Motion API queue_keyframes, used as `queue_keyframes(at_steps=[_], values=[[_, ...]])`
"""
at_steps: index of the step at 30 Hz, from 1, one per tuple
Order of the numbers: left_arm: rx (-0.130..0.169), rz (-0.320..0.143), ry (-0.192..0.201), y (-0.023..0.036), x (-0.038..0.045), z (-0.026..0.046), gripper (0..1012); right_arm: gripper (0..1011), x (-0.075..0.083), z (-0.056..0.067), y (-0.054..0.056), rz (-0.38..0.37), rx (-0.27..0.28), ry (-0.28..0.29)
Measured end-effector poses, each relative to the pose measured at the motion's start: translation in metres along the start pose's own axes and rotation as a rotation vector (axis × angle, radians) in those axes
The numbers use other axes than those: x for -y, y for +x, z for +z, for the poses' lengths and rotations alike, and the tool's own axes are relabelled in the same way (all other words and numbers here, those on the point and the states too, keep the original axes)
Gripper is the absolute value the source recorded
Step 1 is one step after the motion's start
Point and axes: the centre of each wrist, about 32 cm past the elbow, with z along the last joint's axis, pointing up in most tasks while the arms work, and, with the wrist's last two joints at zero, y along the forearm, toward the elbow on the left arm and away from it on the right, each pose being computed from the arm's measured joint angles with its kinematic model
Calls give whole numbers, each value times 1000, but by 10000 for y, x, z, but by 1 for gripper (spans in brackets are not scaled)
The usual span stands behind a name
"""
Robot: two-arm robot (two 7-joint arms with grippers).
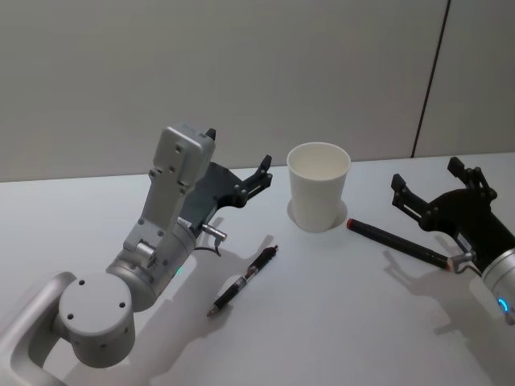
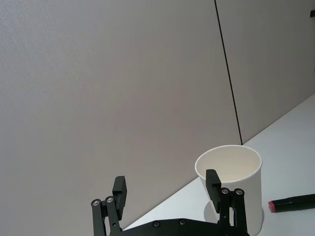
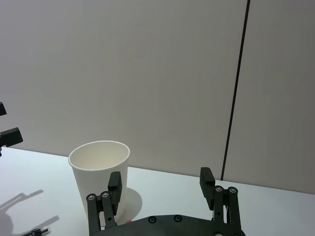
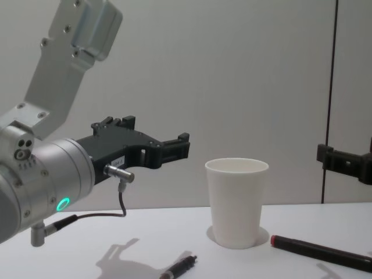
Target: Place the pen into the pen holder.
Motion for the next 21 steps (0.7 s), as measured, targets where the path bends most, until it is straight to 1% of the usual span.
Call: queue_keyframes(at_steps=[21], values=[[0,0,0,0,0,0,1001,1001,0,0,0,0,0,0]])
